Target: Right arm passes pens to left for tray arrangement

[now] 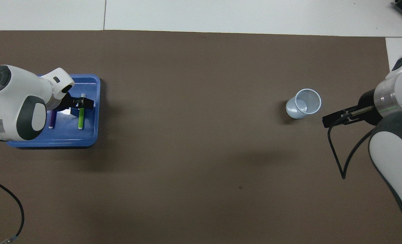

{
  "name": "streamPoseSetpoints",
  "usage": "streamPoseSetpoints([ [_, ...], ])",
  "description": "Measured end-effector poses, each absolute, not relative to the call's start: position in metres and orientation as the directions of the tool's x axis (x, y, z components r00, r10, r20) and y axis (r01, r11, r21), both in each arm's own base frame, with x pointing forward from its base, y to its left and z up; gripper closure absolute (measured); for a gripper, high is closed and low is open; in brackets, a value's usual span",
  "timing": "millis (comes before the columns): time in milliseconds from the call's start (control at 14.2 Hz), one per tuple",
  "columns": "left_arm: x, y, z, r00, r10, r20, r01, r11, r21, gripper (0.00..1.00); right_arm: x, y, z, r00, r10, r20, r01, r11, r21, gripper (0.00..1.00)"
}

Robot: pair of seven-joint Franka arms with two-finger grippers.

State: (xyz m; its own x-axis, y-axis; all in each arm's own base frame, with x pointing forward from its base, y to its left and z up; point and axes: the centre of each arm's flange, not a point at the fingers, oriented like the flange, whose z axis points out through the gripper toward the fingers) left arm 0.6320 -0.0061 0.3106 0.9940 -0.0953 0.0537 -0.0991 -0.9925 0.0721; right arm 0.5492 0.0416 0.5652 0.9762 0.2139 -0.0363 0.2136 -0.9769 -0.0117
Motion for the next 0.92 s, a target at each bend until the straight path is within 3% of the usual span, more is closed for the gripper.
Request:
streamPoseSetpoints([
  [917, 0.643, 0.006, 0.338, 0.992, -0.075, 0.102, -0.081, -0.995, 0.059, 0.0, 0.549, 0.046, 0.567, 0.975, 0.219, -0.031, 0.218, -0.976, -0.019, 0.0],
])
